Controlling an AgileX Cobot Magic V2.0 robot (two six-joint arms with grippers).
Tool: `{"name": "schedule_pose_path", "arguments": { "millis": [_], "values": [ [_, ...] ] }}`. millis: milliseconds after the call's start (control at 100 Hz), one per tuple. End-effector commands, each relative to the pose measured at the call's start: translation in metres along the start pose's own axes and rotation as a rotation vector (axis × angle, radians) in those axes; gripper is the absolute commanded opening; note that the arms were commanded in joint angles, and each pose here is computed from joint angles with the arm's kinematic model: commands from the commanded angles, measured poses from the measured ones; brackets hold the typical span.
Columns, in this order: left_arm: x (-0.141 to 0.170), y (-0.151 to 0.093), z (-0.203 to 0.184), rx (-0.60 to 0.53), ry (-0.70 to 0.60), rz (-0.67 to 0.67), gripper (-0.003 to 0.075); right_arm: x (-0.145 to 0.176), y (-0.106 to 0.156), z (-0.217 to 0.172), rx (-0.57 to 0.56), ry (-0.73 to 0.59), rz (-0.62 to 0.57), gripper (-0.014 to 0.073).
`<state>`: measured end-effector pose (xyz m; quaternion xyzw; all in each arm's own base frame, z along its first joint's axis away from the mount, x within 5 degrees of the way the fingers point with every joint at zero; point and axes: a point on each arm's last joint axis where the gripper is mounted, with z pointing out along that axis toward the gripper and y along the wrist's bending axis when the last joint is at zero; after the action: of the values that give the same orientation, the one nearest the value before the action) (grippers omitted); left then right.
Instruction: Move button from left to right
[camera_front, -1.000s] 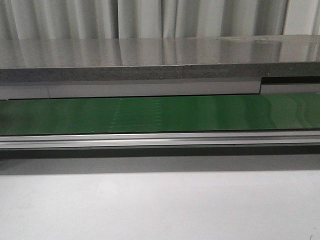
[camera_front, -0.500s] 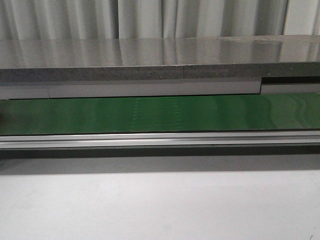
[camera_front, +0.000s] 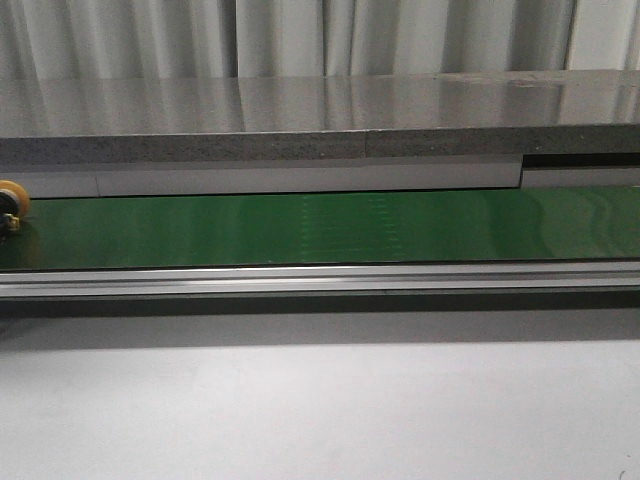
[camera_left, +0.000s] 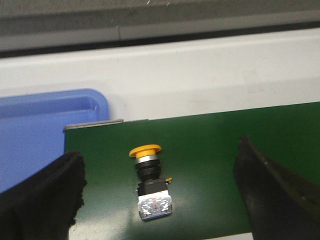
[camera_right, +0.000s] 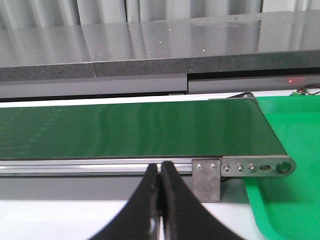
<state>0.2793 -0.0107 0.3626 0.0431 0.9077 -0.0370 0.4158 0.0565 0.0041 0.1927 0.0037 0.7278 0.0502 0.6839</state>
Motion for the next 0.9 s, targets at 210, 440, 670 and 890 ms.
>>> {"name": "schedule_pose_path", "arguments": {
  "millis": [210,440,670,890],
  "values": [
    [0.063,-0.022,-0.094,0.019,-0.47,0.048,0.0587,-0.014,0.001,-0.003,-0.006,-0.122,0.0,-0.0069],
    [0.134,-0.02,-0.118,-0.006,-0.673,0.043,0.0587,-0.014,0.001,-0.003,-0.006,-0.122,0.0,-0.0069],
    [0.177,-0.018,-0.101,-0.017,-0.683,0.038,0.0587,-0.014,0.001,-0.003,-0.006,-0.122,0.0,-0.0069],
    [0.188,-0.016,-0.089,-0.025,-0.672,0.034,0.0587,-0.014,0.001,-0.003,-0.006,-0.122,0.0,-0.0069]
  ]
}}
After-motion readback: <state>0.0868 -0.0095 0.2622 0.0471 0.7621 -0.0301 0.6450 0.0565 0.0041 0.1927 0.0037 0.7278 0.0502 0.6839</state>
